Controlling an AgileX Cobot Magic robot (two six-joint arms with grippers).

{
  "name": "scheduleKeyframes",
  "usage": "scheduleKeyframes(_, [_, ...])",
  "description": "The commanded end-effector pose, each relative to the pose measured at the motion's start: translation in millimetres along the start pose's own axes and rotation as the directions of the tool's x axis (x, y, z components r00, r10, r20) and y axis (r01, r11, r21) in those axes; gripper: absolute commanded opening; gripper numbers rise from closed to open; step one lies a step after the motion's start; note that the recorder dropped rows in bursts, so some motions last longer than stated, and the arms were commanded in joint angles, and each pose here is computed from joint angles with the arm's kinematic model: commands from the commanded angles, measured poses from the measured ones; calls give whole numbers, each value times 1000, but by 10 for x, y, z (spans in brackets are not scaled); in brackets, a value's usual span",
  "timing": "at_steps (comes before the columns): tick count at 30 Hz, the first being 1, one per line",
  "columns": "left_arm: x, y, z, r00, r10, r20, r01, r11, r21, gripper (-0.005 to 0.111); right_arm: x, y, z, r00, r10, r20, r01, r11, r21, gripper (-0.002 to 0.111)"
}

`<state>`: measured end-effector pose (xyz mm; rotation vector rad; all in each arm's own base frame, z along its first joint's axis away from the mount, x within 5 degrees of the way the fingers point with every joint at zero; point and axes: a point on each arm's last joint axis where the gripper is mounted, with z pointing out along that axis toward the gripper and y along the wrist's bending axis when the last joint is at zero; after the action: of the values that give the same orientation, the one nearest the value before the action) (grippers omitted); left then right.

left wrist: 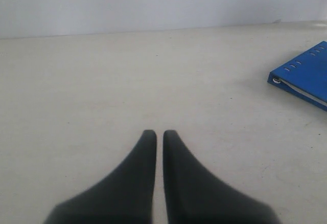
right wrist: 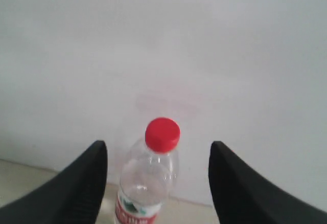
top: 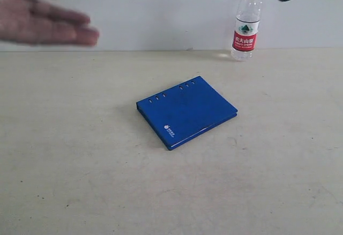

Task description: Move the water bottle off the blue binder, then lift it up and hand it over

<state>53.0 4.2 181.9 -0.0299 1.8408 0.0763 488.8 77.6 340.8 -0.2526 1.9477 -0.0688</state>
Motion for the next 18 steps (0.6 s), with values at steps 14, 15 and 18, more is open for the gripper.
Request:
scheduleKeyframes(14, [8, -3, 3, 1000, 7, 1, -7, 1000, 6, 4, 158, 510, -1101, 876, -168, -453, -205, 719, -664, 52])
scheduleKeyframes(15, [8, -3, 3, 1000, 7, 1, -7, 1000, 6, 4, 190, 554, -1098, 884, -174, -434, -210, 681, -701, 52])
scheduleKeyframes(18, [8, 0, 3, 999, 37, 1, -37, 999, 3, 4, 365, 625, -1060, 886, -224, -406, -192, 619, -762, 52])
